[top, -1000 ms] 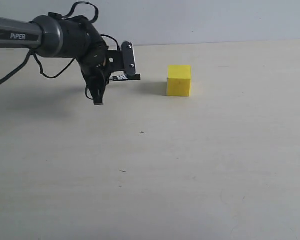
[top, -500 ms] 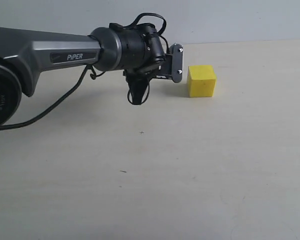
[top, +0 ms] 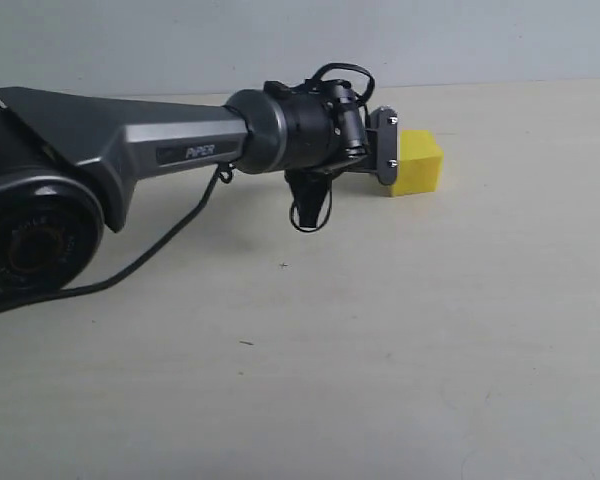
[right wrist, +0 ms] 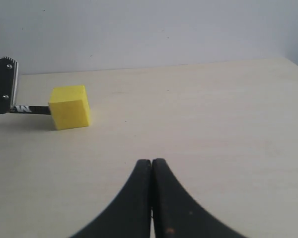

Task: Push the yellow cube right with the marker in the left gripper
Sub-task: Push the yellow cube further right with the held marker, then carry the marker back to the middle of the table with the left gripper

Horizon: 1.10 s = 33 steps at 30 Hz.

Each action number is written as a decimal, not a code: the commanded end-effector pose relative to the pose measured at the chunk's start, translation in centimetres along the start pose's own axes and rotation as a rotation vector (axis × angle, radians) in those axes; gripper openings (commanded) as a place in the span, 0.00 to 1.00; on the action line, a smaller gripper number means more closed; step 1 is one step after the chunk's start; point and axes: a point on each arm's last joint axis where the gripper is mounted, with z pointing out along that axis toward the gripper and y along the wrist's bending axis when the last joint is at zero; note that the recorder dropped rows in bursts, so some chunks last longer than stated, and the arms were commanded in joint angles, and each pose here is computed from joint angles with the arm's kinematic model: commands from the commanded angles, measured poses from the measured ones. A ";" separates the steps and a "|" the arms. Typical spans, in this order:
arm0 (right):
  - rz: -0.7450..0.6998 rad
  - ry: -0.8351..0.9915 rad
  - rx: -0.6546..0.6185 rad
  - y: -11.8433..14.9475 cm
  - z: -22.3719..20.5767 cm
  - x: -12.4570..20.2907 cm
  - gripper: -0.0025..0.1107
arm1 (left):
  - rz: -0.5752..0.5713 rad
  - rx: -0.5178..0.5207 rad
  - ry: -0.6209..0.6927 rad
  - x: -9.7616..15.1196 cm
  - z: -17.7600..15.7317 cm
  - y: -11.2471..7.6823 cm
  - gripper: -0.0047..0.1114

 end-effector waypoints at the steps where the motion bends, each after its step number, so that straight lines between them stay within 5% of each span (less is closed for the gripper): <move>1: -0.001 -0.006 0.008 0.0 0.0 0.1 0.02 | -0.036 -0.033 -0.041 -1.8 -1.4 0.1 0.04; 9: -0.001 -0.006 0.008 0.0 0.0 0.1 0.02 | -0.121 -0.002 0.112 1.2 -0.3 0.9 0.04; 20: -0.001 -0.006 0.008 0.0 0.0 0.1 0.02 | -0.183 -0.068 -0.005 -3.8 -0.3 0.5 0.04; 33: -0.001 -0.006 0.008 0.0 0.0 0.1 0.02 | -0.205 -0.066 0.200 -2.6 -0.2 0.2 0.04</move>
